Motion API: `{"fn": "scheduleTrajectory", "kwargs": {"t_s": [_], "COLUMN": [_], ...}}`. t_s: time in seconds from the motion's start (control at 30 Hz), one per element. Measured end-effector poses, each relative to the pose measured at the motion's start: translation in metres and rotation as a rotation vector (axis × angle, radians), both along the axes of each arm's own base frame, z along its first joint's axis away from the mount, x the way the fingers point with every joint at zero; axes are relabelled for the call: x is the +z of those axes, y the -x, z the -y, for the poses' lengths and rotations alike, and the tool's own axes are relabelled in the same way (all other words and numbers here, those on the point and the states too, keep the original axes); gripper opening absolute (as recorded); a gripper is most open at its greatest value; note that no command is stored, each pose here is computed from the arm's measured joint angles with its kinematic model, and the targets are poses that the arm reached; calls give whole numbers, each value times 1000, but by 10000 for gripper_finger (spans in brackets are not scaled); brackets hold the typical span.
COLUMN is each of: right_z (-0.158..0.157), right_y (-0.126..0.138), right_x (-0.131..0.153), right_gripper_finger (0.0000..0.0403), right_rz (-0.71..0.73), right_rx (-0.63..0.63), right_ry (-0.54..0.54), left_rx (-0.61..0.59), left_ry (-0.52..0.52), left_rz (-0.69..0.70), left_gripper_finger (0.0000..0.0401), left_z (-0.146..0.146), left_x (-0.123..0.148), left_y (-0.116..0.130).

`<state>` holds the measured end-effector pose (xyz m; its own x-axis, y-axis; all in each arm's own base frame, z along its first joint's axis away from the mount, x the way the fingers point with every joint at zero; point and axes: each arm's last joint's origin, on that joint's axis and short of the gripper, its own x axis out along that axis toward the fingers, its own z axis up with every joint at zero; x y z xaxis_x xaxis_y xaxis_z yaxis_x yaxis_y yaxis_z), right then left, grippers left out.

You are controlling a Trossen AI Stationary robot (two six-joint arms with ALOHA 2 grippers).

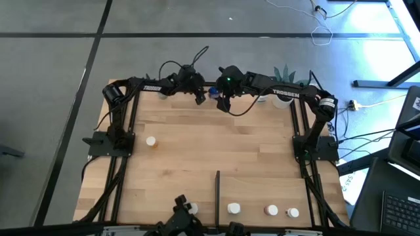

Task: Pick and place medicine bottles onto shelf by color
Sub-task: Put the blue pill bottle onto the shelf

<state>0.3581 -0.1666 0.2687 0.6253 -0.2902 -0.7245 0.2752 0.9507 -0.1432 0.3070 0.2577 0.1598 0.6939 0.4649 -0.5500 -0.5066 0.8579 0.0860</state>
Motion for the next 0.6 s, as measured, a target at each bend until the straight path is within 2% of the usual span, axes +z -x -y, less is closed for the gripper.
{"fn": "scheduleTrajectory", "kwargs": {"t_s": [0.6], "right_z": [0], "right_y": [0], "right_x": [0], "right_gripper_finger": [282], "right_rz": [10], "right_rx": [-16], "right_ry": [-12], "left_rx": [-29], "left_ry": [-57], "left_rz": [52], "left_gripper_finger": [198], "left_z": [6], "left_x": [3], "left_y": [-12]}}
